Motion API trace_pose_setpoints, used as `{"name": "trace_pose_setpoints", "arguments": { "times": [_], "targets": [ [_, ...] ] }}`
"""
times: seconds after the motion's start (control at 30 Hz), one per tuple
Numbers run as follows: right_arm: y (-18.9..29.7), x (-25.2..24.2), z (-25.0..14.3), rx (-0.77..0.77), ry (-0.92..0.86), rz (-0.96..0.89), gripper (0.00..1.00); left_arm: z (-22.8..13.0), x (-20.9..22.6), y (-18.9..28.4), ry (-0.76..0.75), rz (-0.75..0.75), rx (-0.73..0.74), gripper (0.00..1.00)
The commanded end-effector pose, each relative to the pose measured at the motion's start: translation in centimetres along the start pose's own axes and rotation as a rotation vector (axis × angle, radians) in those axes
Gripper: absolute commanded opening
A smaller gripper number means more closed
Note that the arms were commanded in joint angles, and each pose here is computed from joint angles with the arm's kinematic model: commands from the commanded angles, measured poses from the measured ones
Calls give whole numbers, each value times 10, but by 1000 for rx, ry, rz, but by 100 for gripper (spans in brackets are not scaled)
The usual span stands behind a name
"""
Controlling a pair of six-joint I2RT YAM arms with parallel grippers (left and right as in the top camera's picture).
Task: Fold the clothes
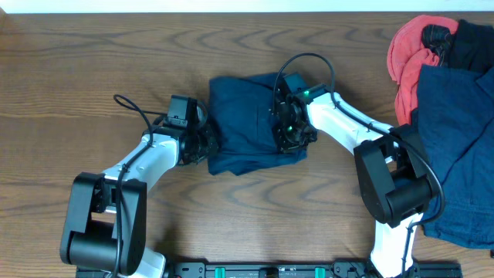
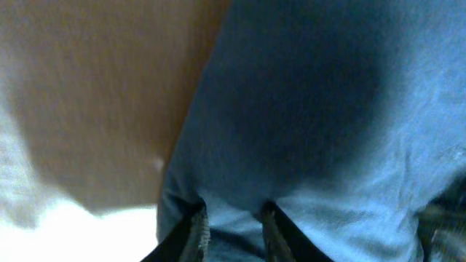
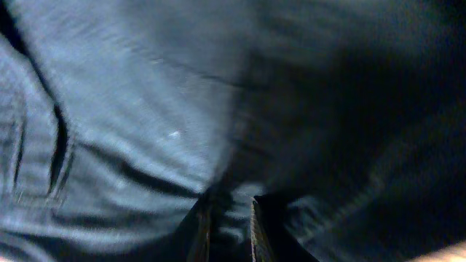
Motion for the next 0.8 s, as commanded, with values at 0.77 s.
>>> {"name": "trace_pose_setpoints", "arguments": {
  "times": [0.77],
  "targets": [
    [133, -23, 34, -168, -148, -70, 29, 93, -54, 89, -363, -46, -774, 62]
  ]
}}
Point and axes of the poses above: each gripper's point midway between its finger pads, its own y axis back along the fingers, its own x axis along the line the jaws close on, z = x × y, the point moved 7 cm from there along y, back along the fingers, and after that the axes turned 4 degrees about -y, right-handed, at the moved point
